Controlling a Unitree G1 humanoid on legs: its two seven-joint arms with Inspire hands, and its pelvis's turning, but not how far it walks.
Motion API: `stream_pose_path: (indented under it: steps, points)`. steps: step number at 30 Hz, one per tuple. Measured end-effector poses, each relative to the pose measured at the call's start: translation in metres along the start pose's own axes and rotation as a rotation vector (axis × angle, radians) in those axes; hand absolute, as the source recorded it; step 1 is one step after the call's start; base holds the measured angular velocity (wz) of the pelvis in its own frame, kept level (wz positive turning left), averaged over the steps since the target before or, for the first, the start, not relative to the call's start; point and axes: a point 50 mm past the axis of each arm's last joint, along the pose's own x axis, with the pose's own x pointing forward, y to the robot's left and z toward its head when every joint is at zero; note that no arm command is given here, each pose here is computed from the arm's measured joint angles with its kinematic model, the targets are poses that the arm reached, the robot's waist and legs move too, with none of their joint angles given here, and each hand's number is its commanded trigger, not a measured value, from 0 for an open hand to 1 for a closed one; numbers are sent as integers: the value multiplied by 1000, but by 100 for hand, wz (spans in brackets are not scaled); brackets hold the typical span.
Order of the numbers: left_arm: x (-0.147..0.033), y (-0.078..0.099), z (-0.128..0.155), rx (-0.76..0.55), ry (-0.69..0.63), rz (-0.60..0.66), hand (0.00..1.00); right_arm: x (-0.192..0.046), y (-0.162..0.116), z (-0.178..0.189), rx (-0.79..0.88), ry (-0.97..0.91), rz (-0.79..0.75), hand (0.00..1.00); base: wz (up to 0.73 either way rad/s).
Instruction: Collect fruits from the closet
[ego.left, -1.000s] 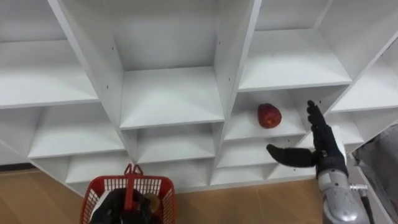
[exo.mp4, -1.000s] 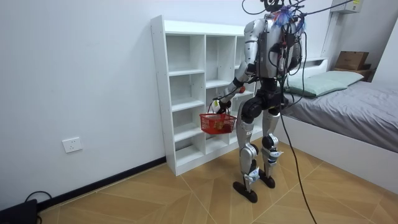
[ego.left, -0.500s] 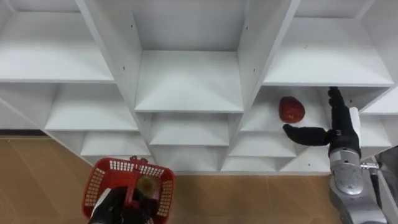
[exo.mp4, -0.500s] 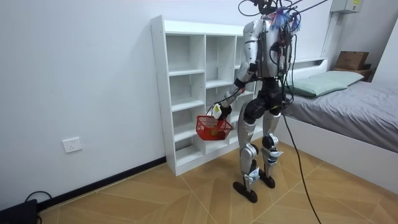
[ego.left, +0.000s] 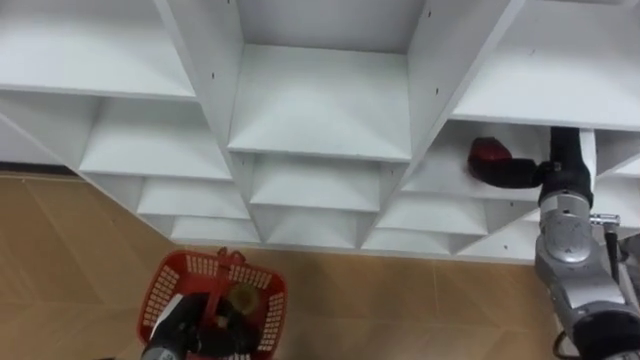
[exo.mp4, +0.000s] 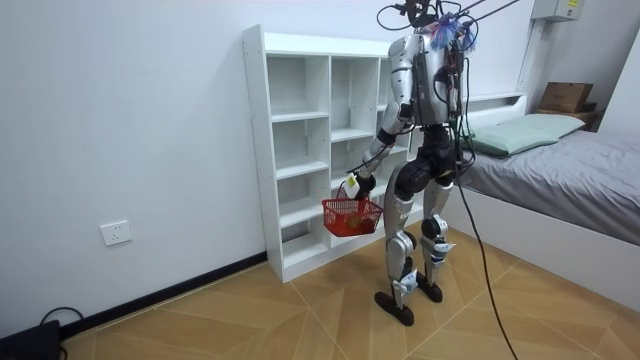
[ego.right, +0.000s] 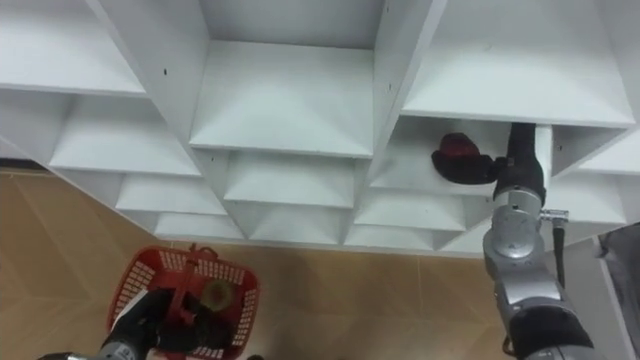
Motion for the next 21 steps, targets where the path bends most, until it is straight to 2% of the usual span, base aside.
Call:
stream_pose_path:
  steps: [21]
  points:
    - [11,-5,15,14,-16,-13,100,6,-1,-9,-44,67,-8,0,-1]
